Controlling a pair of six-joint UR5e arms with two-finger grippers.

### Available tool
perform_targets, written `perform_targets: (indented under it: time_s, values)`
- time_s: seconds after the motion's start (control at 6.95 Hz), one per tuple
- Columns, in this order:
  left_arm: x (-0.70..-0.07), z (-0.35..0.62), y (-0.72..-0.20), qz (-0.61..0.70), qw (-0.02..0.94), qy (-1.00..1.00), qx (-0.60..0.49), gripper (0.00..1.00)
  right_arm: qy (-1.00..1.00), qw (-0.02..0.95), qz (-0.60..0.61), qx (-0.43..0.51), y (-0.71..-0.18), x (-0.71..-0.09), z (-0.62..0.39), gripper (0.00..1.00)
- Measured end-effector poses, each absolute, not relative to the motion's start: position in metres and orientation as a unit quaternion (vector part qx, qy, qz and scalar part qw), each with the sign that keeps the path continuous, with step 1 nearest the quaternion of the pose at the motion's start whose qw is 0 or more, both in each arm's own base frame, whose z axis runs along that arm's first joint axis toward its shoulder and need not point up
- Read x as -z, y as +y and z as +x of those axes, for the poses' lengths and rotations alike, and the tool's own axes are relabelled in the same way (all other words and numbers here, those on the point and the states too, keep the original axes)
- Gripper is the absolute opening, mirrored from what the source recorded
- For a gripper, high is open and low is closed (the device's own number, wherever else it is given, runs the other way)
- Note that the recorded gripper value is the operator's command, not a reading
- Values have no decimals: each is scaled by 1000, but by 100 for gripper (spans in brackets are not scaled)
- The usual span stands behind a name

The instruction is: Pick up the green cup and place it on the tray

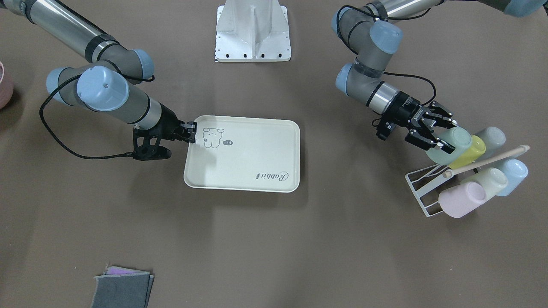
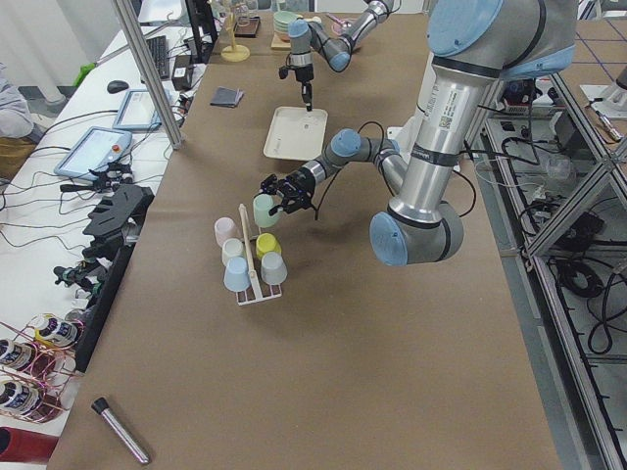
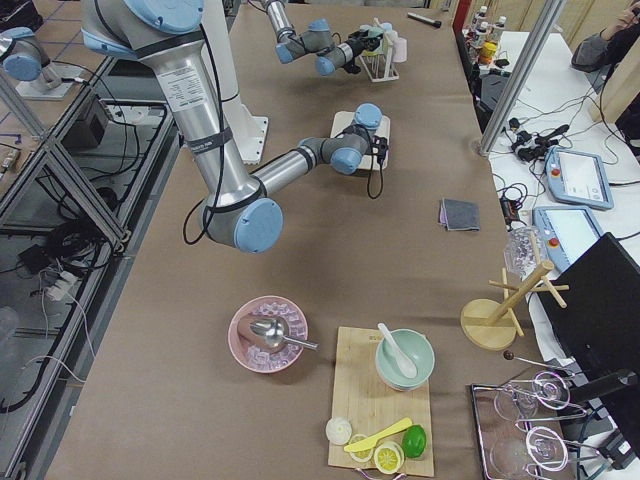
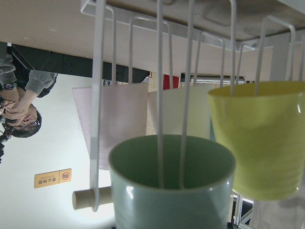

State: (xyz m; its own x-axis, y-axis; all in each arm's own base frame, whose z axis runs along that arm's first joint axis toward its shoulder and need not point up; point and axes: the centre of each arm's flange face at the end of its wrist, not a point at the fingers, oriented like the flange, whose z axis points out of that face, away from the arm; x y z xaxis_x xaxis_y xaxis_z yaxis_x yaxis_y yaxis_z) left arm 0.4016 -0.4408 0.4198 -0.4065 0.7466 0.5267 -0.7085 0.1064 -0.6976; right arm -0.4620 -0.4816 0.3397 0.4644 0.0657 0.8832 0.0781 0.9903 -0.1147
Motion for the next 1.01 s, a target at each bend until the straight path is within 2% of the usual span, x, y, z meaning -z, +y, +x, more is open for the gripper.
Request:
perform_targets:
  time_s: [0.29, 0.58, 1.01]
  values:
    - [-382, 381, -414, -11, 575, -464, -674, 38, -515, 855, -49, 23, -477, -338, -472, 0]
    - [-346, 377, -367, 37, 677, -363, -639, 38, -513, 857, -33, 42, -471, -336, -481, 0]
    - [-302, 420, -294, 159, 862, -157, -454, 38, -507, 860, -22, 55, -466, -337, -496, 0]
